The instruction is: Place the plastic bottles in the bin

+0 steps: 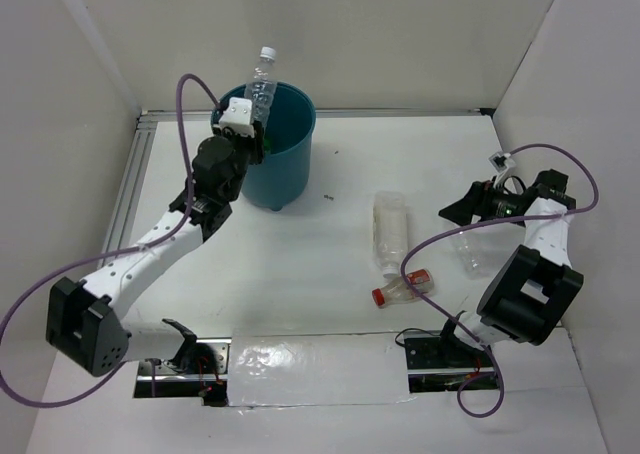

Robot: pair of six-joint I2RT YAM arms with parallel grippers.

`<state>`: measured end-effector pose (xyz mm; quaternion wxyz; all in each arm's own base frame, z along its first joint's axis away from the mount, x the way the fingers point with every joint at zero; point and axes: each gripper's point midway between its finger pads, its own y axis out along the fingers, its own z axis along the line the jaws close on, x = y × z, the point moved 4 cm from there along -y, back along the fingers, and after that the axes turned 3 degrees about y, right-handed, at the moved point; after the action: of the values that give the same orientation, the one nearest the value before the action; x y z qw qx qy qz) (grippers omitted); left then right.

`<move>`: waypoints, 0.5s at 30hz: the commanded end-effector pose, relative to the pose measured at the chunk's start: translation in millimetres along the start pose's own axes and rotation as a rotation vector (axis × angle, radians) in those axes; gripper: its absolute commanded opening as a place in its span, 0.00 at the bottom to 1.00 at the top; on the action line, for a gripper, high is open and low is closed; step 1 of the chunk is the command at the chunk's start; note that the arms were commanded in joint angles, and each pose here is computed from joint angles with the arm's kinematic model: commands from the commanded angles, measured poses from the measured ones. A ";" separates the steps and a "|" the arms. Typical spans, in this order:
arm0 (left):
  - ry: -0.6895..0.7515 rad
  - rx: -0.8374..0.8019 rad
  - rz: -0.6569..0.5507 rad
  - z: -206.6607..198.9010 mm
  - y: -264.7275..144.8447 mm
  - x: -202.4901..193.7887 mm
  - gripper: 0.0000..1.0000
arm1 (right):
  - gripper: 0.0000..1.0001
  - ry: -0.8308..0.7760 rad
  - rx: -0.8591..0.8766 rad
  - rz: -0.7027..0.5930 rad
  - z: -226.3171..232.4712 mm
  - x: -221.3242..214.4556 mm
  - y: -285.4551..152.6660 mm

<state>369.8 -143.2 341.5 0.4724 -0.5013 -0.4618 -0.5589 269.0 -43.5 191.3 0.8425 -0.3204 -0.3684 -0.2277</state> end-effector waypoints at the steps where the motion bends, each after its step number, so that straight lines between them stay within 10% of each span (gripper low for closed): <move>1: -0.105 0.096 -0.068 11.5 28.7 17.5 0.19 | 1.00 -0.010 -0.062 0.023 -8.7 -4.0 -2.9; 7: -0.102 0.142 -0.083 16.3 46.9 25.9 0.99 | 1.00 -0.003 -0.260 0.103 -36.5 -14.9 -10.6; 15: -0.021 0.017 -0.183 -10.8 19.8 81.6 0.99 | 1.00 -0.009 -0.497 0.234 -86.6 -37.7 -18.5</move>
<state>409.5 -149.8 360.2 0.4835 -0.4840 -0.4897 -0.5404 267.4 -87.5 139.5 0.7963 -0.4937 -0.2781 -0.2118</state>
